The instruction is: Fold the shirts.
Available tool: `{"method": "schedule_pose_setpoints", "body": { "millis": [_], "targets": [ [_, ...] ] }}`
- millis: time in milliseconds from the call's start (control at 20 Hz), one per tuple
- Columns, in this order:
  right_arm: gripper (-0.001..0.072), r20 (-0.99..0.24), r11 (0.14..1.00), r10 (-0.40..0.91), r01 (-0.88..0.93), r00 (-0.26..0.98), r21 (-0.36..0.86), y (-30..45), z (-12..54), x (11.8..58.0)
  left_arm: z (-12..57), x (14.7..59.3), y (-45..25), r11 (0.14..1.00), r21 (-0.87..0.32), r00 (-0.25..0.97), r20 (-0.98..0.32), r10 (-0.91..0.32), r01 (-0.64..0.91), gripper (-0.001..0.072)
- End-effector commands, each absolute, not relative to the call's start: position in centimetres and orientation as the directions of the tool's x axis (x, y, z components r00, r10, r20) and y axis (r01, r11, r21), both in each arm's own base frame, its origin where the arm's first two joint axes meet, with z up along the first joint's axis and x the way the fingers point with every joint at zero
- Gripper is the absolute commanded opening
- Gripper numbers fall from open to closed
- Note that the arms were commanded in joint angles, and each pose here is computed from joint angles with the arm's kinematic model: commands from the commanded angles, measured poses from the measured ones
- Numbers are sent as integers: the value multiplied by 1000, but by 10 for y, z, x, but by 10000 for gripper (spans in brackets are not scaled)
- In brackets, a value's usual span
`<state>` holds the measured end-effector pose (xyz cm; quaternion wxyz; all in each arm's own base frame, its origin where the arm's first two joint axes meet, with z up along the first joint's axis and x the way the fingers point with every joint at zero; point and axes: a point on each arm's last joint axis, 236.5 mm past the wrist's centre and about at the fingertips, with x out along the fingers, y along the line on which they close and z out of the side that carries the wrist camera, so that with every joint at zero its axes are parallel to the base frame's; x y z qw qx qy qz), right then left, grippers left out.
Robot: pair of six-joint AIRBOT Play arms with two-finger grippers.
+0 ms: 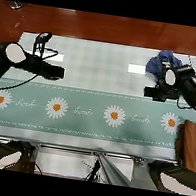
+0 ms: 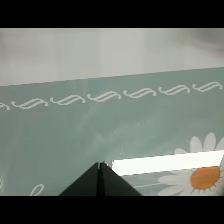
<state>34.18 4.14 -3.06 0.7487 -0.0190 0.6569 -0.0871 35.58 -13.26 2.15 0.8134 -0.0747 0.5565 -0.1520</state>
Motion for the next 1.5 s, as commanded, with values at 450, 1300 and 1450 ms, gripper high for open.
{"method": "schedule_pose_setpoints", "body": {
  "millis": [450, 1300, 1450],
  "targets": [
    [19, -980, 984, -155, 106, 122, -143, 41, -30, 342, 21, 356, -132, 943, -290, 334, -883, -330, 163, 25],
    [622, -597, 987, -80, -21, 798, -160, 43, 59, 509, 62, 446, -118, 963, -216, 688, -675, -268, 163, 703],
    [622, -628, 963, -246, 258, 738, -74, -55, 50, 522, 57, 454, -115, 965, -211, 700, -666, -257, 154, 702]
  ]
}}
